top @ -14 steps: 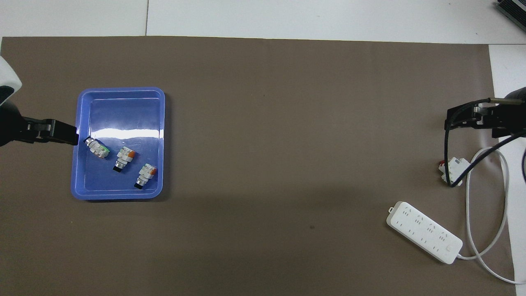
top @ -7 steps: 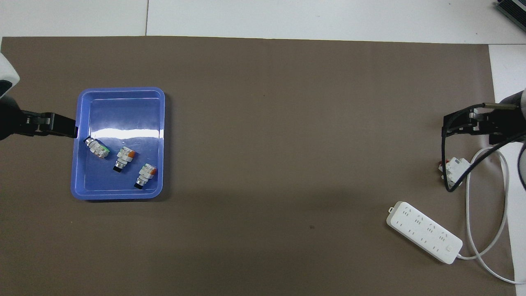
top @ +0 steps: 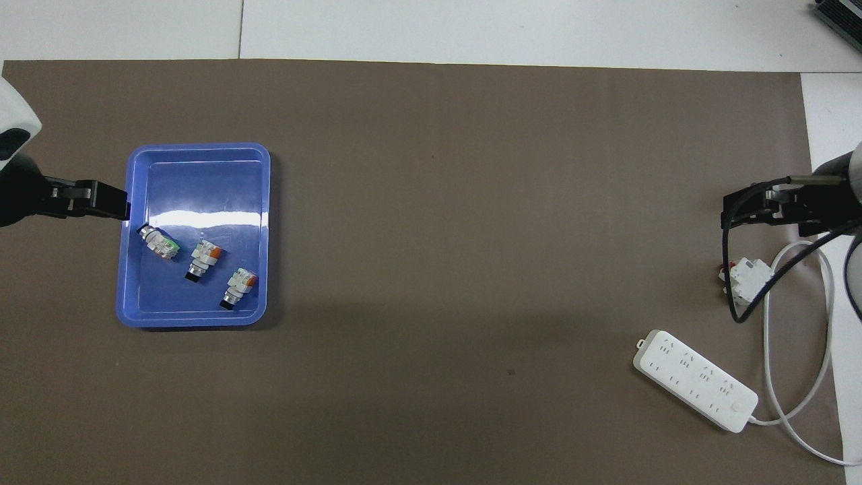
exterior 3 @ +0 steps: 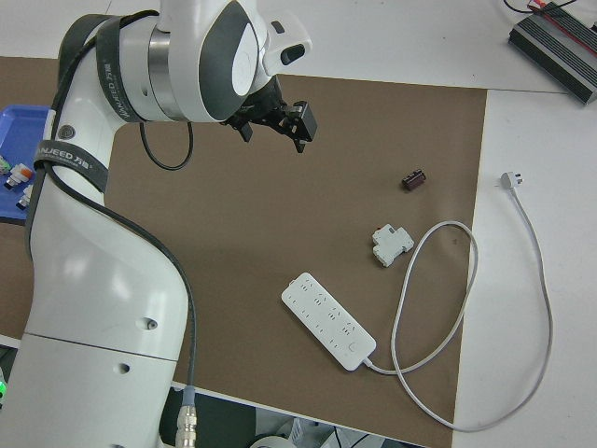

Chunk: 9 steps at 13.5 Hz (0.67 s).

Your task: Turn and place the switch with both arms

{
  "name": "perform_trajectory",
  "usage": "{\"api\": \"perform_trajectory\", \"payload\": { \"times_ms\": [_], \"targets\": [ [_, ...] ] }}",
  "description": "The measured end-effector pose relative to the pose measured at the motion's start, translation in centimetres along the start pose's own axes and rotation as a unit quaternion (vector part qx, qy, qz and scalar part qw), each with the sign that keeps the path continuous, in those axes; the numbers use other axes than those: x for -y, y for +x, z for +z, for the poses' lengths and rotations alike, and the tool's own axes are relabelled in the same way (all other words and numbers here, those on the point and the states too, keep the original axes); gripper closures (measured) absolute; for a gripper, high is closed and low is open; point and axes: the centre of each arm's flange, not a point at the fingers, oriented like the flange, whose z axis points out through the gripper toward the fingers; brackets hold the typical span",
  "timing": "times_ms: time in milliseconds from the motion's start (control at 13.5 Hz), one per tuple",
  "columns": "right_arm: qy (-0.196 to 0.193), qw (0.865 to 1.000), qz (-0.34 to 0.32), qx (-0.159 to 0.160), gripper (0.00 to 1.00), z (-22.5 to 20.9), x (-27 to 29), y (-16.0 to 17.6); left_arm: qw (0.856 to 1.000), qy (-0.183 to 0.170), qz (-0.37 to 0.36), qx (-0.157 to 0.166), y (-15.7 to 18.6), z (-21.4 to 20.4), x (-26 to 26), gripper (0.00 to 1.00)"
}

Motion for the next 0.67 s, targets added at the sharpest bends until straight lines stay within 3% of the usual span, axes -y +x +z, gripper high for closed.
{"api": "perform_trajectory", "payload": {
  "times_ms": [667],
  "targets": [
    [0.002, 1.0, -0.003, -0.004, 0.0, 0.03, 0.11, 0.09, 1.0, 0.0, 0.001, -0.001, 0.06, 1.41, -0.07, 0.21]
  ]
}}
